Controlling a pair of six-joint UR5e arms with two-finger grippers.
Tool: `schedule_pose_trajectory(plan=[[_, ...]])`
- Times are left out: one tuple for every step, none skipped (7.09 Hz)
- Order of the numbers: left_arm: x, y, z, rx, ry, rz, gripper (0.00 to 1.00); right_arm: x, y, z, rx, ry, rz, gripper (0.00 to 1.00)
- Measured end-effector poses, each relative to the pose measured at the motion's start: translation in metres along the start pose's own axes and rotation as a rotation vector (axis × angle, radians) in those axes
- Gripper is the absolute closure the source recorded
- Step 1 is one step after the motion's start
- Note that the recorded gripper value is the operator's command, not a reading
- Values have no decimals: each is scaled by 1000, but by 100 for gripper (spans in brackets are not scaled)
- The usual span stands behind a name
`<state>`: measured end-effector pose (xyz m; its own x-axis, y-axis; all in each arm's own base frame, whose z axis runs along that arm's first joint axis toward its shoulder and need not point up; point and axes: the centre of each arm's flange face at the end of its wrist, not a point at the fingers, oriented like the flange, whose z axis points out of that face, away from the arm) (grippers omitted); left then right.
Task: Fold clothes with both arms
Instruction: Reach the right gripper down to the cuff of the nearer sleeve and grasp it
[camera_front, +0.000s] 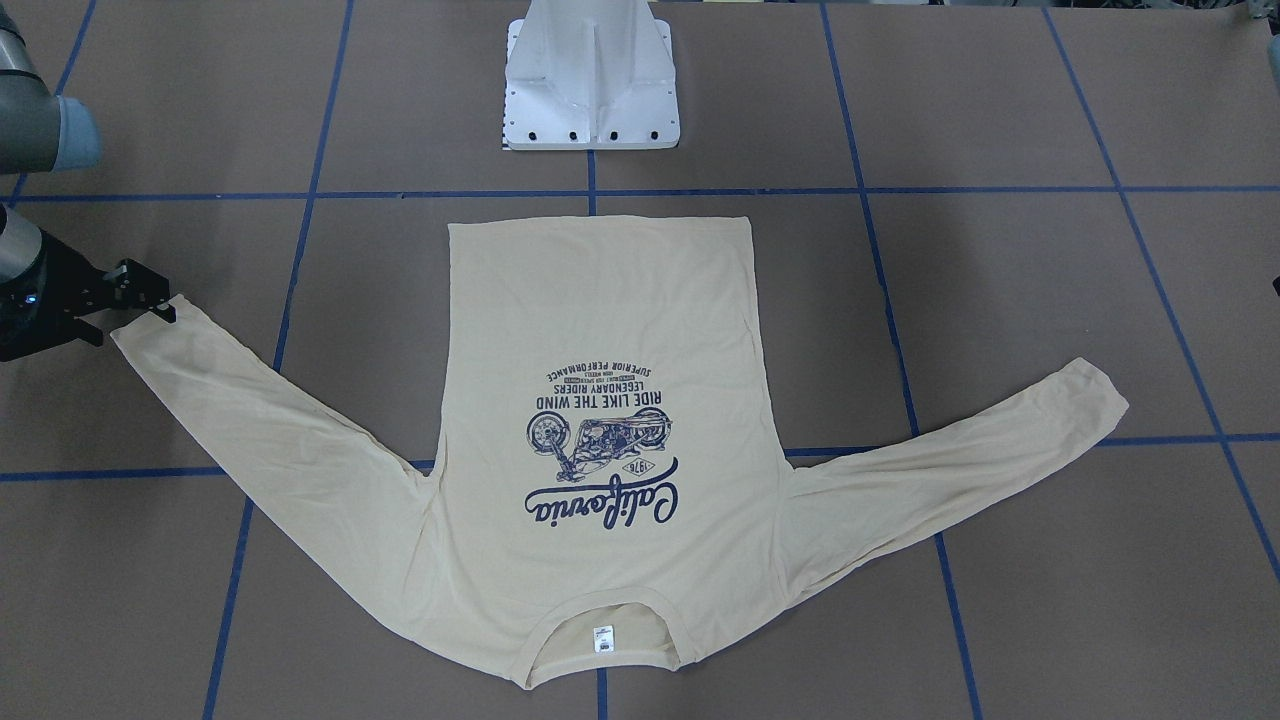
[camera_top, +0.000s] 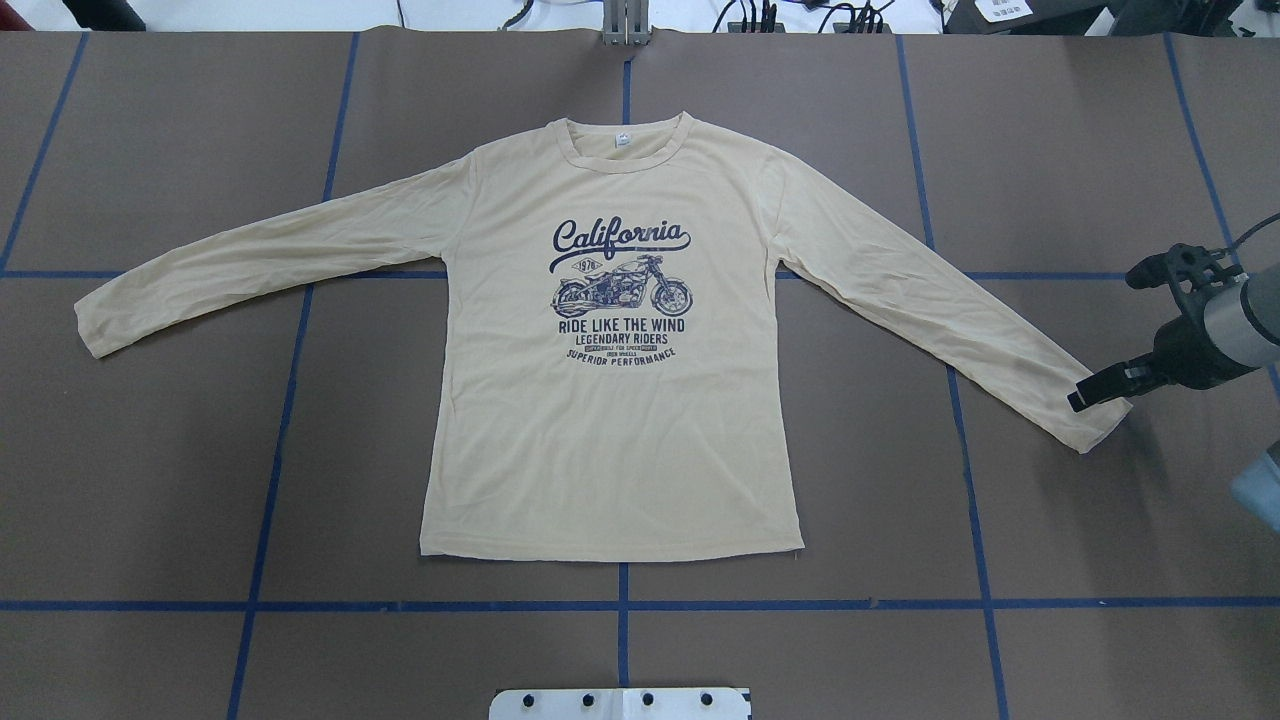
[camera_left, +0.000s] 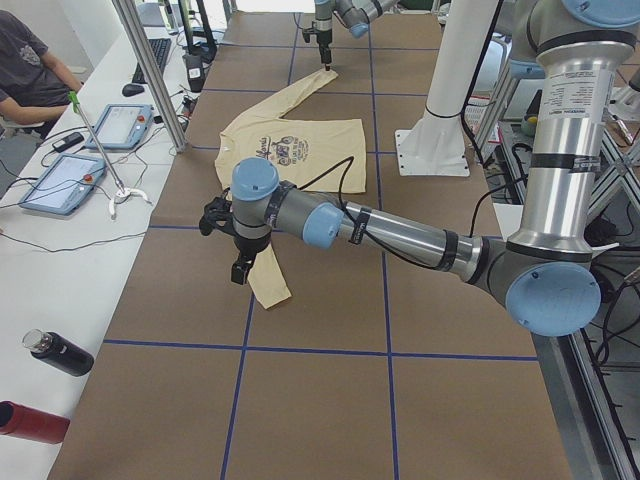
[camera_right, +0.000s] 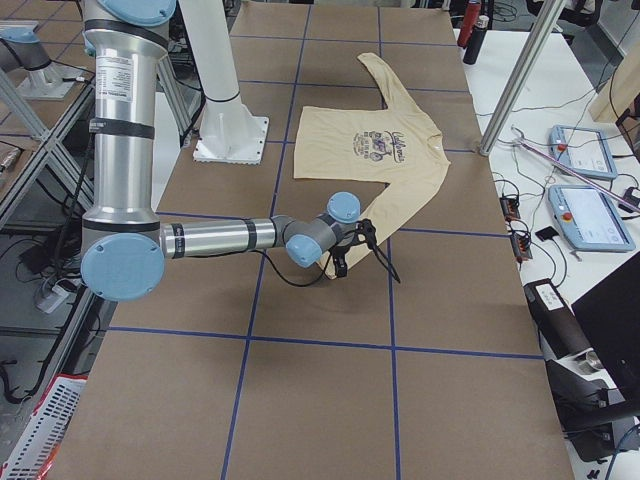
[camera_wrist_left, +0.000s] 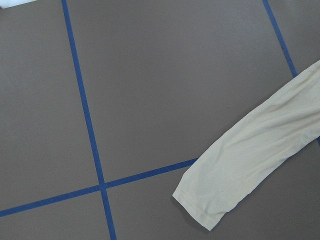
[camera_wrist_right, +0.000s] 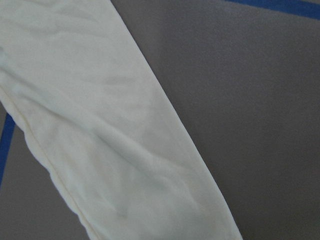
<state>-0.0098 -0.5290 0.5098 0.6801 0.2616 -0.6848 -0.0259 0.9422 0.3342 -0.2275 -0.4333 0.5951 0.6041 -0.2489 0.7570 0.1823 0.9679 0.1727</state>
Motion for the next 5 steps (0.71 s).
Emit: schedule_pose_trajectory(plan=[[0,0,0,-1,0,-1,0,2,3,2,-6,7,5,0],[-1,0,0,-1,0,-1,0,5,6,4,-9,16,9,0],[-1,0,1,-1,0,-1,0,7,7,7,-13,23,11,0],[-1,0,1,-1,0,-1,0,8,9,10,-20,30,13,0],[0,0,0,-1,0,-1,0,9,10,15,-28,36,13,0]])
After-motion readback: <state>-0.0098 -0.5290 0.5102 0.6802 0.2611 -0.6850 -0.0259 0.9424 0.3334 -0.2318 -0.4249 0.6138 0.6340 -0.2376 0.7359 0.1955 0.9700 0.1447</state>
